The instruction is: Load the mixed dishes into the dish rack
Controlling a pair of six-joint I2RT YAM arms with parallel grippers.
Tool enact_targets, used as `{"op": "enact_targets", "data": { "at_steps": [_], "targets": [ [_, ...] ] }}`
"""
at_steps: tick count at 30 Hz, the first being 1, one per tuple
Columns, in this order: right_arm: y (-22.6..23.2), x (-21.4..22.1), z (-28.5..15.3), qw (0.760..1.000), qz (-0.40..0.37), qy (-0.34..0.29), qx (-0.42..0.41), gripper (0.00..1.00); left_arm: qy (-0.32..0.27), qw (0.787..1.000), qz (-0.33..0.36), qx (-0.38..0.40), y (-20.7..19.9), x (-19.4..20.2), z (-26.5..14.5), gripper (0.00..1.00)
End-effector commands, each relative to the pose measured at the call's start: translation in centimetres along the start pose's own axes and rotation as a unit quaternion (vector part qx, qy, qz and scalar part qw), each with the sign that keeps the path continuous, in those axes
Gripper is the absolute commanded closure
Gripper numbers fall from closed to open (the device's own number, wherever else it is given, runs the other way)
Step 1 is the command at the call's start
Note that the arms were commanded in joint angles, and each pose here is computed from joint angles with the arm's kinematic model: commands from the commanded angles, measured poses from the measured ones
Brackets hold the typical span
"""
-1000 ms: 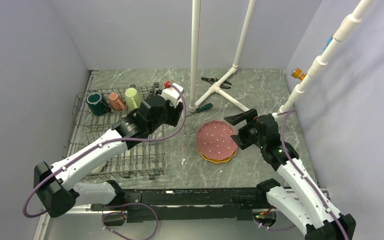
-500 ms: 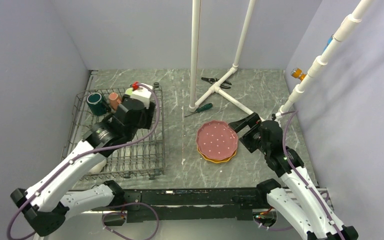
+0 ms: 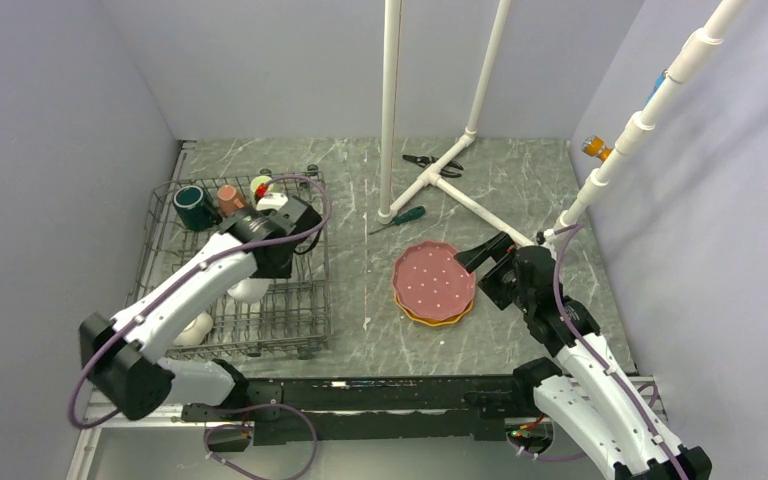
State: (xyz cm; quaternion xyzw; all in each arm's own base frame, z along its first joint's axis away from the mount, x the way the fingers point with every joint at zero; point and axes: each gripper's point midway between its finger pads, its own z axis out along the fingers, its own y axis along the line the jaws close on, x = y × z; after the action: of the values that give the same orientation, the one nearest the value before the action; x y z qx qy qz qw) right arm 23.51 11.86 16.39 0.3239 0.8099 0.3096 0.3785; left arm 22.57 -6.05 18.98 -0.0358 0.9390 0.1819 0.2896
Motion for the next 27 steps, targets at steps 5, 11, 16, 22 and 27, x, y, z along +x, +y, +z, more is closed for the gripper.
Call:
{"op": "enact_targets", "data": {
  "at_steps": [5,11,16,22,27],
  "targets": [
    [0.7,0.0,0.4,1.0,-0.012,0.001,-0.024,0.0,0.062,0.991,-0.046,-0.109,0.0,1.7,2.1,1.0],
    [0.3,0.1,0.3,1.0,-0.013,-0.002,-0.023,0.0,0.101,0.988,-0.036,-0.11,-2.5,3.6,4.6,1.0],
    [-0.2,0.5,0.8,1.0,-0.012,0.001,-0.019,0.0,0.12,0.985,-0.038,-0.116,-3.0,4.5,5.3,1.0],
    [0.0,1.1,1.4,0.999,-0.011,0.02,-0.024,0.0,0.146,0.981,-0.033,-0.122,-4.3,6.4,6.7,1.0],
    [-0.4,1.1,1.5,1.0,-0.015,0.019,-0.018,0.0,0.161,0.975,-0.027,-0.149,-4.0,7.5,7.3,1.0]
  ]
}}
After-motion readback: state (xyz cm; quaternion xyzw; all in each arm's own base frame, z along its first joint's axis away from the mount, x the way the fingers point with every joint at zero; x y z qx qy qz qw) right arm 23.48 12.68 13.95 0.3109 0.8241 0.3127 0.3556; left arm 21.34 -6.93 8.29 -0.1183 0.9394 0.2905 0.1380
